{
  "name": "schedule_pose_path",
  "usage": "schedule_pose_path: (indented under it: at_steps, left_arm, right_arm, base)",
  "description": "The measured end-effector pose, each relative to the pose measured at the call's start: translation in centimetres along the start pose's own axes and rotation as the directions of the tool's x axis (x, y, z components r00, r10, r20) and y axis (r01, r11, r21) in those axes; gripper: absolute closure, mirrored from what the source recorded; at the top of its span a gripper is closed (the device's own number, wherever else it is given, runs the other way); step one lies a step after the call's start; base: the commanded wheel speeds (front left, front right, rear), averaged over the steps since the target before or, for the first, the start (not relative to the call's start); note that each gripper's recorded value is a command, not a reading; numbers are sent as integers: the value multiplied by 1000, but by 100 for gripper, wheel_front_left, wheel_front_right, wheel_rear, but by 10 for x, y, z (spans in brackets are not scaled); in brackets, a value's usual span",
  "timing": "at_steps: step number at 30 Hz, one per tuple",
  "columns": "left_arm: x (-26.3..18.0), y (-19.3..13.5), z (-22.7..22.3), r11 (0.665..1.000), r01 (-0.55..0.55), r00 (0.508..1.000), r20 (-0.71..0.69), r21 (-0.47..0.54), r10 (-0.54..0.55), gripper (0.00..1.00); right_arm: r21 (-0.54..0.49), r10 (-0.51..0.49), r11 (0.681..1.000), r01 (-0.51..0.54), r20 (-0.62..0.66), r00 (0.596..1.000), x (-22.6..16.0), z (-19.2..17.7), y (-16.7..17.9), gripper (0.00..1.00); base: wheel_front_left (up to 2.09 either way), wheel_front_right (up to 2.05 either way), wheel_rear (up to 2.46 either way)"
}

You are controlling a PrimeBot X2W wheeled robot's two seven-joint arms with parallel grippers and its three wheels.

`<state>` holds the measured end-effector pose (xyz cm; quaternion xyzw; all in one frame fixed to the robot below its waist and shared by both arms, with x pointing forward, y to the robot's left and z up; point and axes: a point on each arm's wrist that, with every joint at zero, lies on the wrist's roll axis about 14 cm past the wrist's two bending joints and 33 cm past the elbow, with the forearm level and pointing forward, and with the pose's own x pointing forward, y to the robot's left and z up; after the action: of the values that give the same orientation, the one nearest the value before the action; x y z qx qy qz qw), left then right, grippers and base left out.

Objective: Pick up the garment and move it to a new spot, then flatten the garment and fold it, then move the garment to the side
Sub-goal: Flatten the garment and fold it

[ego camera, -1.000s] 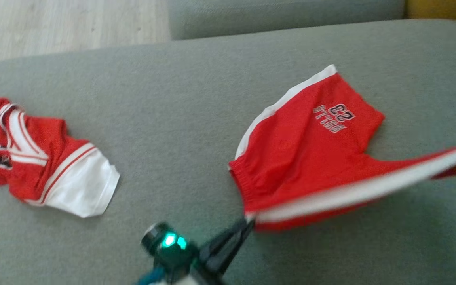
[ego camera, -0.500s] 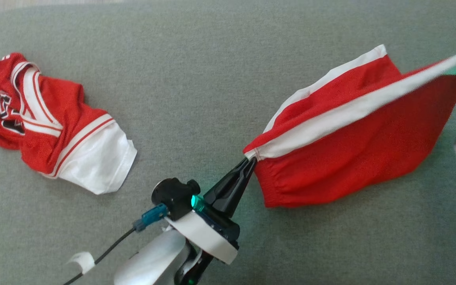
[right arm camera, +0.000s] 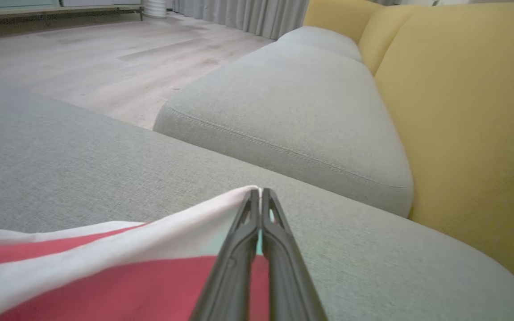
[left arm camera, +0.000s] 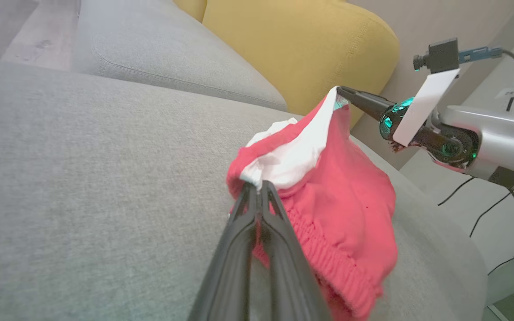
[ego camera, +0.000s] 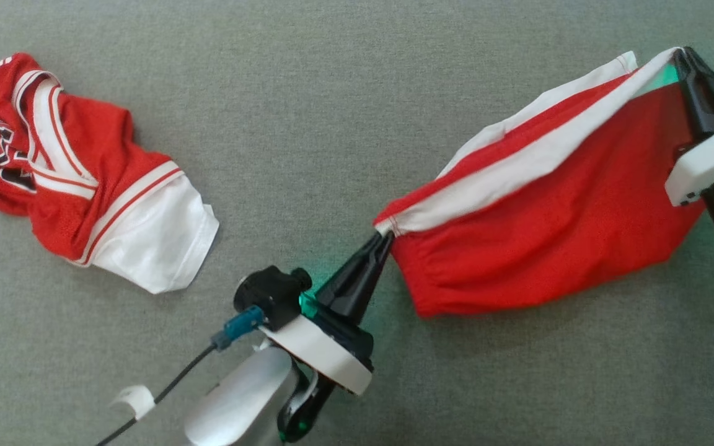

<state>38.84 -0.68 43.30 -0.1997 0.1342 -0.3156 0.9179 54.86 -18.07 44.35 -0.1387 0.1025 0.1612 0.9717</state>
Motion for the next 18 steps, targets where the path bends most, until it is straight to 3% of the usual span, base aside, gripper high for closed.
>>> schedule_pose_path:
  at_steps: [2,3,4,5,6,7,8,9,10,15,18]
  left_arm:
    - [1,4,3,1000,-12,1000,9,9,11,100]
    - [1,6,4,1000,-17,1000,13,11,17,83]
    - [2,9,6,1000,-24,1000,19,15,24,81]
    - [2,10,8,999,-28,999,24,22,27,79]
    - [2,12,9,999,-31,999,29,26,30,79]
    - [3,14,12,999,-38,999,36,27,37,65]
    - [3,16,13,999,-43,998,40,31,42,55]
    - [3,16,14,998,-47,998,43,29,46,31]
    - [3,17,15,998,-52,998,46,27,51,0]
    - [-2,30,31,993,-111,989,99,50,105,0]
    - [-11,39,39,980,-171,979,133,99,157,0]
  right_arm:
    - [13,5,1000,-5,-5,1000,3,-3,2,100]
    - [23,7,1000,-7,-9,1000,5,-5,3,100]
    - [35,7,999,-7,-11,1000,7,-7,5,85]
    - [46,11,999,-10,-10,1000,9,-8,7,59]
    - [57,16,998,-16,-8,1000,11,-7,10,59]
    - [69,17,997,-16,-4,1000,12,-6,11,0]
    - [80,17,997,-18,8,1000,14,-4,12,0]
    - [91,17,996,-18,16,1000,15,-1,12,0]
    - [100,18,995,-21,25,1000,15,1,13,0]
    - [114,6,993,-10,38,999,9,6,5,0]
    - [141,-21,990,24,-19,1000,-4,-16,-7,0]
  base:
    - [0,0,0]
    - [0,0,0]
    - [0,0,0]
    - [0,0,0]
    - [0,0,0]
    - [0,0,0]
    - [0,0,0]
    - [0,0,0]
    - [0,0,0]
    - [0,0,0]
    - [0,0,0]
